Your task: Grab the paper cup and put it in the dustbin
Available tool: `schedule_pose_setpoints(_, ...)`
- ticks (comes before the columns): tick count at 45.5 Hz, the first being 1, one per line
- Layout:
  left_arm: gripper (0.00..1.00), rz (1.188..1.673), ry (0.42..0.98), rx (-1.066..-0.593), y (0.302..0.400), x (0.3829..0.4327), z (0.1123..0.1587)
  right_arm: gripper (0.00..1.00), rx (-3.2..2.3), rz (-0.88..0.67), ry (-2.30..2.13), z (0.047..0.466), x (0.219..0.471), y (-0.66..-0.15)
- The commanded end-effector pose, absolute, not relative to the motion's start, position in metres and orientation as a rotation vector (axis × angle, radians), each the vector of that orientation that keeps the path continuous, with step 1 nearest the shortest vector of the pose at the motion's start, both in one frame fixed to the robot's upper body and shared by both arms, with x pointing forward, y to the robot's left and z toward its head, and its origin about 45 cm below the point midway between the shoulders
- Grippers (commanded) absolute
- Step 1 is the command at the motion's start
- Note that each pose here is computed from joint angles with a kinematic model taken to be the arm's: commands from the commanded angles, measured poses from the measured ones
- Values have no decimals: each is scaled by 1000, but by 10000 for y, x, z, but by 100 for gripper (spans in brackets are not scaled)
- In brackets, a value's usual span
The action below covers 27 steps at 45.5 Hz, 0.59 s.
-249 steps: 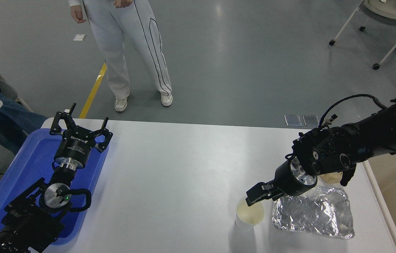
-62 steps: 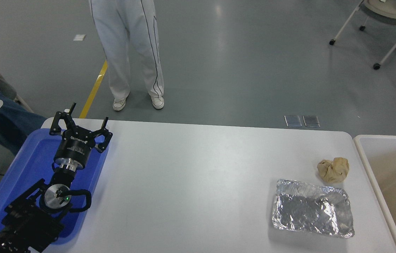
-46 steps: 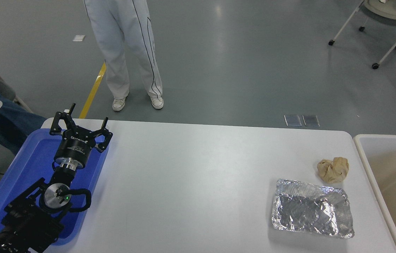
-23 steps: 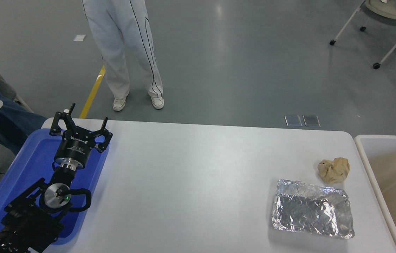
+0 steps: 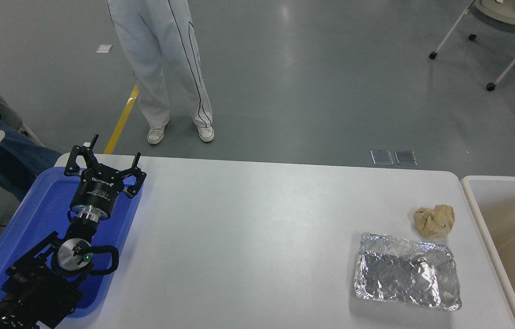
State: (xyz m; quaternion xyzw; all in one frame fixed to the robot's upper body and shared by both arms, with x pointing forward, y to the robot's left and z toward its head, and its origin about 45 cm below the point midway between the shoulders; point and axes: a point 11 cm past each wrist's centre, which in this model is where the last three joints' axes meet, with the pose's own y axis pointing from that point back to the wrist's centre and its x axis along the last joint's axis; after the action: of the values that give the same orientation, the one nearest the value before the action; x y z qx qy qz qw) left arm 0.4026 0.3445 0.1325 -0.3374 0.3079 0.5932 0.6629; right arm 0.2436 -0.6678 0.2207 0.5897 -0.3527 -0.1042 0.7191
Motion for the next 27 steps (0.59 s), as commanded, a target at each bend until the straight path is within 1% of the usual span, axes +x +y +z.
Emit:
schedule_pose_setpoints(1,100,1341,696,-762,3445,4024,1323,0,1226,-111,-896,1968,2429,-6772)
schedule_pose_setpoints(2,100,1340,695,-763,3444,4030,1330,0,1219,-96,-903,1922,2420,-6770)
schedule_pose_setpoints(3,100,1341,696,-762,3445,4025,1324,0,1213,-80,-909,1877,2415,-6765)
schedule_pose_setpoints(7,100,1341,696,-762,3445,4025,1323,0,1191,-1,-945,1737,2420,-6740)
schedule_pose_setpoints(9,100,1340,695,-763,3444,4030,1330,0,1180,41,-968,1667,2427,-6720)
schedule_pose_setpoints(11,100,1341,696,-762,3445,4025,1324,0,1169,72,-996,1586,2403,-6702)
schedule_pose_setpoints(13,100,1340,695,-763,3444,4030,1330,0,1159,91,-1018,1501,2353,-6690)
schedule_pose_setpoints(14,100,1341,696,-762,3445,4025,1324,0,1154,95,-1030,1459,2326,-6683)
schedule_pose_setpoints(17,100,1341,696,-762,3445,4025,1323,0,1137,95,-1061,1368,2261,-6672)
schedule_pose_setpoints(18,100,1340,695,-763,3444,4030,1330,0,1133,90,-1069,1343,2249,-6665)
schedule_pose_setpoints(24,100,1341,696,-762,3445,4025,1323,0,1113,56,-1075,1233,2220,-6619)
schedule_pose_setpoints(25,100,1340,695,-763,3444,4030,1330,0,1115,52,-1072,1205,2221,-6599)
schedule_pose_setpoints(27,100,1343,696,-762,3449,4023,1320,0,1121,47,-1068,1165,2227,-6565)
